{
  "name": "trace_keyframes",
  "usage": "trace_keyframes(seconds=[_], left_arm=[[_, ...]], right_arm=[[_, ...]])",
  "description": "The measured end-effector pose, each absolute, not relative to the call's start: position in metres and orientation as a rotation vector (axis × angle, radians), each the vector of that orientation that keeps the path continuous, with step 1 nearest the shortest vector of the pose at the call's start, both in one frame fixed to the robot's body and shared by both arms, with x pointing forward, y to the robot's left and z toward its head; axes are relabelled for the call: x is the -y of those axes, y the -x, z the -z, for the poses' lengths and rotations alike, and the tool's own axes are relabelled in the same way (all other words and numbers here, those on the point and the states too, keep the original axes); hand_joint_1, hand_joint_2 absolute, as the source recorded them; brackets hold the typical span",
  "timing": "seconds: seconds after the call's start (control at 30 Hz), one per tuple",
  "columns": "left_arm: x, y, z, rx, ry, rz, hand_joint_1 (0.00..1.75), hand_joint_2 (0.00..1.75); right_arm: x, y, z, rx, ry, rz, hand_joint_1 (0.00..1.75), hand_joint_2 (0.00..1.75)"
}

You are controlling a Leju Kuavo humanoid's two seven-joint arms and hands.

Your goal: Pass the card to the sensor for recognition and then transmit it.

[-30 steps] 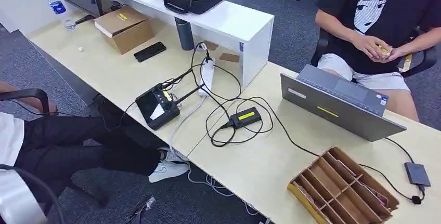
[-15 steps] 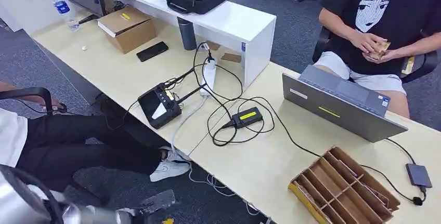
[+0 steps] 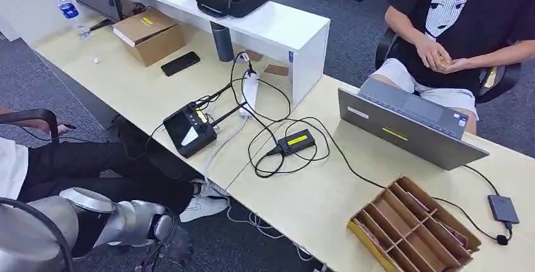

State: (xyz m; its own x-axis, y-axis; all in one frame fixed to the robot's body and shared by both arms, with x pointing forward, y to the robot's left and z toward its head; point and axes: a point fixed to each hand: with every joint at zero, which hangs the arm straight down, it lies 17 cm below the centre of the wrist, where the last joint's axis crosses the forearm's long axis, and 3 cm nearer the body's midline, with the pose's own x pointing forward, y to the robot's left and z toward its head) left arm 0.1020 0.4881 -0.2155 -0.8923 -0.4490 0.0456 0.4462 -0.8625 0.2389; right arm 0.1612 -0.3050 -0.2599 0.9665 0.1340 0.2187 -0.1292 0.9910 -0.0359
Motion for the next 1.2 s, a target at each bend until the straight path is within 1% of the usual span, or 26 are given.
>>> trace_keyframes(seconds=[0.07, 0.37, 0.47, 0.53, 0.57, 0.7, 0.83, 0.87, 0.9, 0.93, 1.0, 1.07, 1.1, 1.13, 1.2], left_arm=[[-0.485, -0.103, 0.216, 0.345, -0.039, 2.419, 0.0, 1.75], [-0.448, -0.052, 0.23, 0.313, 0.119, 1.671, 0.0, 1.75], [-0.438, -0.045, 0.233, 0.315, 0.133, 1.499, 0.0, 1.75], [-0.438, -0.049, 0.235, 0.339, 0.098, 1.541, 0.0, 1.75], [-0.44, -0.054, 0.236, 0.364, 0.062, 1.626, 0.0, 1.75], [-0.46, -0.083, 0.231, 0.415, -0.038, 2.191, 0.0, 1.75], [-0.485, -0.107, 0.22, 0.372, -0.032, 2.604, 0.0, 1.75], [-0.491, -0.112, 0.215, 0.366, -0.031, 2.634, 0.0, 1.75], [-0.495, -0.111, 0.212, 0.367, -0.012, 2.609, 0.0, 1.75], [-0.499, -0.103, 0.209, 0.373, 0.013, 2.533, 0.0, 1.75], [-0.49, -0.072, 0.208, 0.413, 0.085, 2.173, 0.0, 1.75], [-0.46, -0.053, 0.213, 0.481, 0.092, 1.564, 0.0, 1.75], [-0.444, -0.05, 0.217, 0.498, 0.076, 1.192, 0.0, 1.75], [-0.434, -0.043, 0.223, 0.48, 0.056, 0.845, 0.0, 1.75], [-0.427, -0.01, 0.236, 0.358, -0.029, 0.292, 0.0, 1.75]], right_arm=[[0.304, -0.161, 0.26, 0.221, 0.019, -0.135, 0.0, 1.75], [0.304, -0.16, 0.26, 0.203, 0.019, -0.147, 0.0, 1.75], [0.305, -0.159, 0.26, 0.195, 0.021, -0.149, 0.0, 1.75], [0.305, -0.16, 0.26, 0.197, 0.021, -0.151, 0.0, 1.75], [0.305, -0.161, 0.26, 0.198, 0.021, -0.152, 0.0, 1.75], [0.304, -0.168, 0.258, 0.203, 0.019, -0.158, 0.0, 1.75], [0.304, -0.173, 0.256, 0.202, 0.025, -0.163, 0.0, 1.75], [0.305, -0.173, 0.256, 0.203, 0.026, -0.162, 0.0, 1.75], [0.305, -0.173, 0.256, 0.204, 0.028, -0.16, 0.0, 1.75], [0.305, -0.174, 0.256, 0.208, 0.03, -0.156, 0.0, 1.75], [0.308, -0.17, 0.258, 0.204, 0.043, -0.146, 0.0, 1.75], [0.31, -0.164, 0.26, 0.195, 0.05, -0.132, 0.0, 1.75], [0.31, -0.159, 0.261, 0.189, 0.051, -0.13, 0.0, 1.75], [0.31, -0.155, 0.262, 0.187, 0.053, -0.129, 0.0, 1.75], [0.311, -0.151, 0.263, 0.192, 0.055, -0.12, 0.0, 1.75]])
